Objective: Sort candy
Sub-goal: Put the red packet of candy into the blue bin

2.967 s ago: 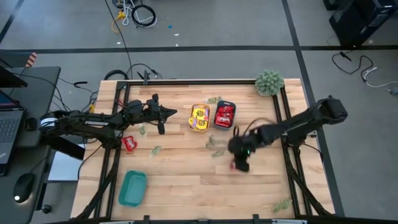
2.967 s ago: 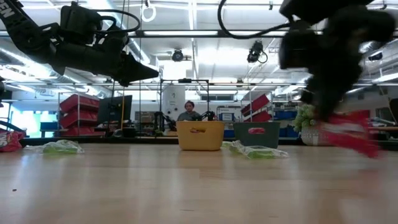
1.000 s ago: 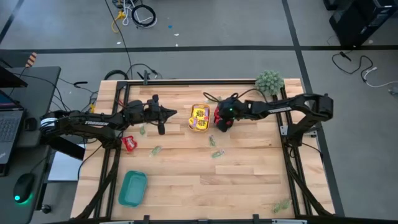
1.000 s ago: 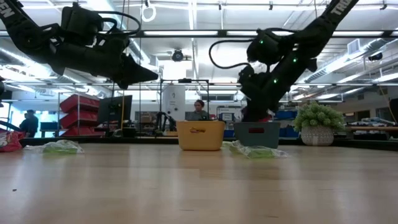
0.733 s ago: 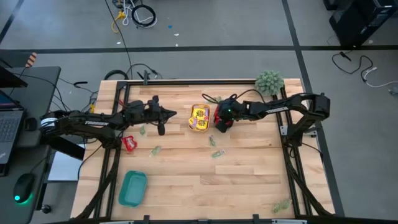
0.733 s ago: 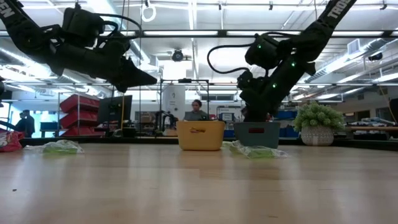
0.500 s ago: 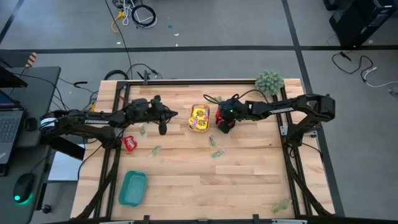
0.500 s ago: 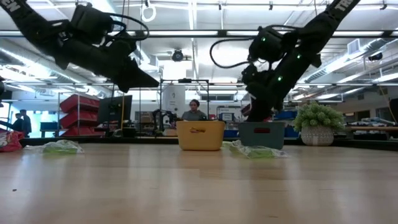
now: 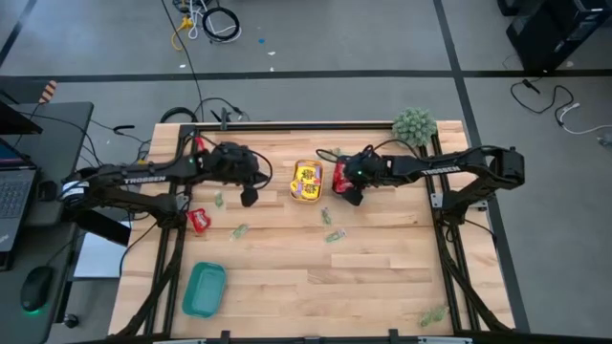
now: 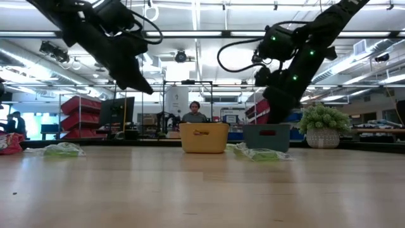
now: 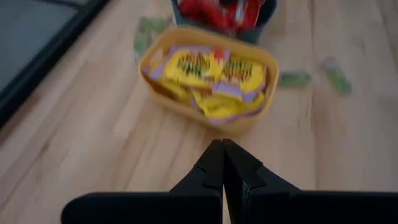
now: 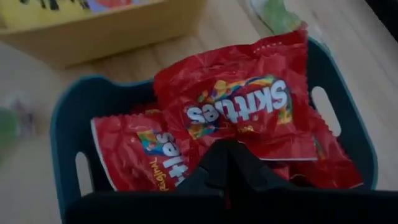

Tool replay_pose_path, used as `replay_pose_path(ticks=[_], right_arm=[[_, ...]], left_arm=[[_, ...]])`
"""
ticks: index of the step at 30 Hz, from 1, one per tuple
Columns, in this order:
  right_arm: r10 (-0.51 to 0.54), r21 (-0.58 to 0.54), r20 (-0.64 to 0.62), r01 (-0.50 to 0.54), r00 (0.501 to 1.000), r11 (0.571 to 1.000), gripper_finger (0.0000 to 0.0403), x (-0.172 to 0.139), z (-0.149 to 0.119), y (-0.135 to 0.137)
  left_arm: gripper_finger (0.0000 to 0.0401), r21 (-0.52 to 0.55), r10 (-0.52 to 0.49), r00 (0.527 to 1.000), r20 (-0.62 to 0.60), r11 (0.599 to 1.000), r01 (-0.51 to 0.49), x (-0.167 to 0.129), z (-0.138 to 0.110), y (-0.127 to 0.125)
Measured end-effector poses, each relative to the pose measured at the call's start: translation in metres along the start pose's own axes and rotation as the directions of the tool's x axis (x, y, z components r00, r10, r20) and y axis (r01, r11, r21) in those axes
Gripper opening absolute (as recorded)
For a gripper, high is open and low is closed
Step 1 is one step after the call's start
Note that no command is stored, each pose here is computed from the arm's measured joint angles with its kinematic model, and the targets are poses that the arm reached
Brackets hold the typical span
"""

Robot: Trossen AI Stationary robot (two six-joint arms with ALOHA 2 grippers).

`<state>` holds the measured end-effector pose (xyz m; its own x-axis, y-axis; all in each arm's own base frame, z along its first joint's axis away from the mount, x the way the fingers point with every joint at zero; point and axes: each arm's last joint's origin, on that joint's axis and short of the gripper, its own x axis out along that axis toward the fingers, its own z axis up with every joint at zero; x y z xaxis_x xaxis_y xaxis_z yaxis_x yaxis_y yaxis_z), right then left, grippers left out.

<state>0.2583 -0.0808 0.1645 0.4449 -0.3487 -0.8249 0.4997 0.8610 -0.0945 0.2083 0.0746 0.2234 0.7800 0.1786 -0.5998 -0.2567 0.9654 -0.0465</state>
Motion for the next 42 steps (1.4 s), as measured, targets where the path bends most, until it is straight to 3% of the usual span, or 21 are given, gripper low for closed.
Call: replay_pose_path(ticks=[8, 13, 18, 24, 30, 37, 40, 42], right_arm=[[-0.049, 0.007, 0.063, 0.049, 0.997, 0.999, 0.0008, -0.026, 0.004, -0.007], [-0.035, 0.014, 0.142, 0.033, 0.989, 0.999, 0.0045, -0.048, 0.008, -0.009], [-0.015, 0.004, 0.197, 0.014, 0.98, 1.0, 0.0093, -0.062, 0.009, -0.007], [0.0, -0.018, 0.21, 0.004, 0.978, 1.0, 0.0134, -0.066, 0.009, -0.004], [0.01, -0.042, 0.209, -0.001, 0.978, 0.999, 0.0146, -0.066, 0.008, 0.0], [0.017, -0.058, 0.206, -0.005, 0.978, 0.998, 0.0146, -0.067, 0.007, 0.002], [0.021, -0.065, 0.202, -0.008, 0.979, 0.998, 0.0146, -0.067, 0.006, 0.004], [0.022, -0.066, 0.202, -0.009, 0.979, 0.998, 0.0146, -0.067, 0.006, 0.004]], left_arm=[[0.0001, -0.029, -0.012, 0.964, -0.265, 1.0, 0.005, -0.02, 0.005, -0.003], [0.0018, -0.109, -0.025, 0.897, -0.441, 0.994, -0.025, -0.031, -0.003, -0.008], [0.0071, -0.207, -0.047, 0.805, -0.591, 0.974, -0.096, -0.04, -0.018, -0.017], [0.0154, -0.267, -0.006, 0.708, -0.707, 0.929, -0.258, -0.048, -0.029, -0.023], [0.0217, -0.301, 0.043, 0.631, -0.774, 0.852, -0.428, -0.044, -0.039, -0.024], [0.0253, -0.259, 0.048, 0.478, -0.877, 0.791, -0.554, -0.03, -0.067, -0.022], [0.0257, -0.271, 0.026, 0.469, -0.883, 0.788, -0.553, -0.022, -0.075, -0.023], [0.0257, -0.253, 0.024, 0.438, -0.899, 0.788, -0.561, -0.018, -0.079, -0.023]])
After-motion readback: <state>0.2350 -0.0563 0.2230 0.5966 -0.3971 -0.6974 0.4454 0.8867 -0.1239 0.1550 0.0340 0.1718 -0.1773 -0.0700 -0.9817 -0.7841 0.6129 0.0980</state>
